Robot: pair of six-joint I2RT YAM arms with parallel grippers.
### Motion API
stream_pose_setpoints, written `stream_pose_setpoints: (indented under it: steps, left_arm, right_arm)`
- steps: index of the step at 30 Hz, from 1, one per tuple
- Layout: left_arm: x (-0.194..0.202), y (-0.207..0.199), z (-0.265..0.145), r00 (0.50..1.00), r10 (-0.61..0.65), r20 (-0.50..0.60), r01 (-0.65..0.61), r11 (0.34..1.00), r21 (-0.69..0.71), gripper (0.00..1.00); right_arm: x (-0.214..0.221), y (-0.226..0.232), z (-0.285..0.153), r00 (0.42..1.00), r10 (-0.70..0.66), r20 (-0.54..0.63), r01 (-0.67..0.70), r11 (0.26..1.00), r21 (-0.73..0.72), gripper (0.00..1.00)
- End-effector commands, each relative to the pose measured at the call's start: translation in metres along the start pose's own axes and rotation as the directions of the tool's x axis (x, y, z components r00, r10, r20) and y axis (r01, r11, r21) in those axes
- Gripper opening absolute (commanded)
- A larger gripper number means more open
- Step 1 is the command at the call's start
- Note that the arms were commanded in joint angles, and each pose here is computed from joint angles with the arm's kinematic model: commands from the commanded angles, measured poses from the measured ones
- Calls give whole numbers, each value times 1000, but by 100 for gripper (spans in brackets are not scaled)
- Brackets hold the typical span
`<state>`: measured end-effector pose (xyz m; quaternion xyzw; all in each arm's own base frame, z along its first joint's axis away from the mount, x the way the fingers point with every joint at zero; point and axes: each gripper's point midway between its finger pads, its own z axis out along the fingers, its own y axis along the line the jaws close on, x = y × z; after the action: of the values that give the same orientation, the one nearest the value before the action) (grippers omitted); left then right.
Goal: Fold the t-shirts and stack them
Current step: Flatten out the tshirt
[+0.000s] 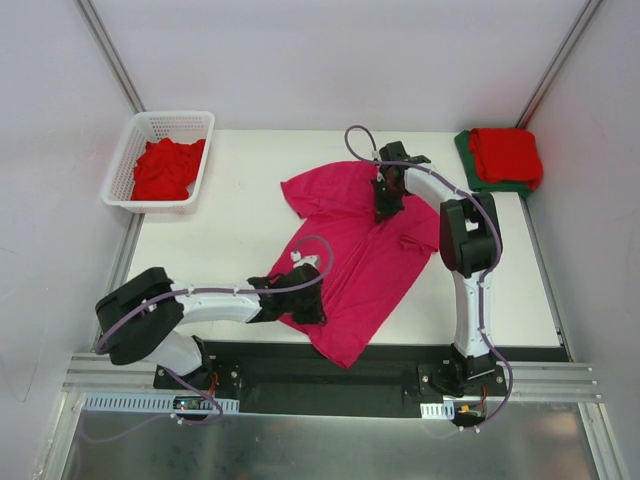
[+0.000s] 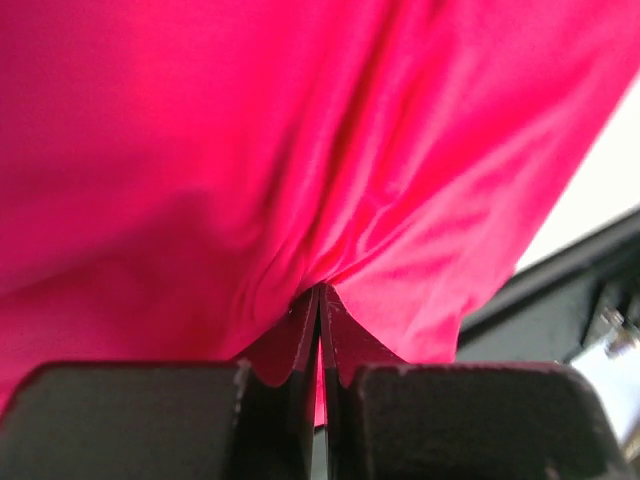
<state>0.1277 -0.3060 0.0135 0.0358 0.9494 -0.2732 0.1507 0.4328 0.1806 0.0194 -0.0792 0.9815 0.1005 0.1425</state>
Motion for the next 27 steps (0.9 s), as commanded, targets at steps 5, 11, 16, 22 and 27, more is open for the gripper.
stream_pose_setpoints:
  steps: [5, 11, 16, 22, 27]
  left_arm:
    - [-32, 73, -33, 996, -52, 77, 69, 970, -233, 0]
    - [-60, 81, -39, 992, -51, 116, 79, 965, -251, 0]
    - [-85, 92, -49, 986, -59, 159, 99, 961, -259, 0]
    - [-117, 113, -69, 970, -80, 228, 144, 950, -276, 0]
    - [-142, 123, -82, 959, -91, 269, 168, 946, -278, 0]
  right_arm:
    - [29, -37, -19, 998, 55, -25, -49, 978, 202, 1]
    - [44, -50, -35, 997, 70, -34, -58, 960, 272, 1]
    - [66, -47, -40, 994, 96, -56, -78, 964, 255, 2]
    - [87, -41, -50, 991, 119, -54, -102, 963, 250, 1]
    - [97, -27, -59, 994, 101, -43, -88, 965, 246, 1]
